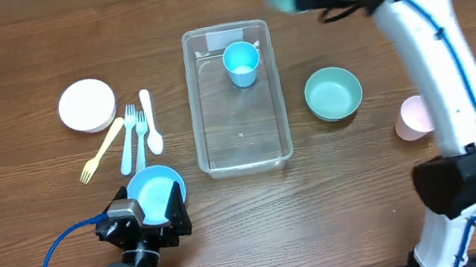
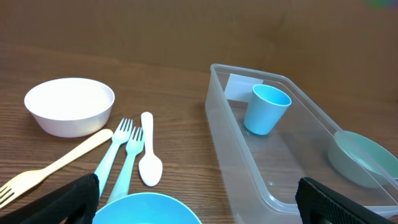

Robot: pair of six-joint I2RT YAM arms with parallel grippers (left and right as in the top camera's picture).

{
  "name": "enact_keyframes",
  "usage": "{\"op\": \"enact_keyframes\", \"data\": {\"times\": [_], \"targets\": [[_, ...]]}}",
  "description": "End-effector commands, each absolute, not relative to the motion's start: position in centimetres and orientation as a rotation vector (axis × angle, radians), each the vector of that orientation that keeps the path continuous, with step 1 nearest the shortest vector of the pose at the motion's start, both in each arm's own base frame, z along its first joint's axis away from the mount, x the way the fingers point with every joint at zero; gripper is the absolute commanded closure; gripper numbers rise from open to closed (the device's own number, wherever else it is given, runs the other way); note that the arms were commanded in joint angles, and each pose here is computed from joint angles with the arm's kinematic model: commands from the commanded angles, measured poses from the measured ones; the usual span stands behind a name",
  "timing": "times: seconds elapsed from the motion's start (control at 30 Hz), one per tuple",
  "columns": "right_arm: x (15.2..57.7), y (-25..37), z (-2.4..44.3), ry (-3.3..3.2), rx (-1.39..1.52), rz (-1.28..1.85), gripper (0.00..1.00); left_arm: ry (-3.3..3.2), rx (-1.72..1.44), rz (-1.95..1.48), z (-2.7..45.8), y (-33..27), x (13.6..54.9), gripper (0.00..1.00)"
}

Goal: Pack container
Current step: 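Grasp the green cup with the right gripper, then stack the green cup onto the blue cup in the container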

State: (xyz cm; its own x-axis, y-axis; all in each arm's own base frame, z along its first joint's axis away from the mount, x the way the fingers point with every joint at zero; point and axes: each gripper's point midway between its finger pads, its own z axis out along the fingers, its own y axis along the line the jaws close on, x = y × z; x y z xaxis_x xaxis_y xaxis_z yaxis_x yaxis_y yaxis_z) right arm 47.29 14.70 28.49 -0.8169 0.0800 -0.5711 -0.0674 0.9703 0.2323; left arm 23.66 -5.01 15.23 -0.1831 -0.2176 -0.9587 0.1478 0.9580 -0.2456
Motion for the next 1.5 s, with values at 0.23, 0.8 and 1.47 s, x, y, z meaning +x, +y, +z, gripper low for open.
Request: {"op": "enact_keyframes", "data": {"times": [0.23,0.8,1.47], "targets": [[49.8,22.1,15.2,2.728,0.018,0.389,0.96,1.720,-0.058,-0.339,15.2,-5.1,23.7,0.00],[49.9,21.3,12.6,2.775,0.034,0.292,0.96,1.720,-0.058,-0.339,15.2,-5.1,23.7,0.00],[46.9,19.4,20.8,2.749,0.046,0.327,0.60,1.720,-0.058,-0.339,15.2,-5.1,23.7,0.00]]}}
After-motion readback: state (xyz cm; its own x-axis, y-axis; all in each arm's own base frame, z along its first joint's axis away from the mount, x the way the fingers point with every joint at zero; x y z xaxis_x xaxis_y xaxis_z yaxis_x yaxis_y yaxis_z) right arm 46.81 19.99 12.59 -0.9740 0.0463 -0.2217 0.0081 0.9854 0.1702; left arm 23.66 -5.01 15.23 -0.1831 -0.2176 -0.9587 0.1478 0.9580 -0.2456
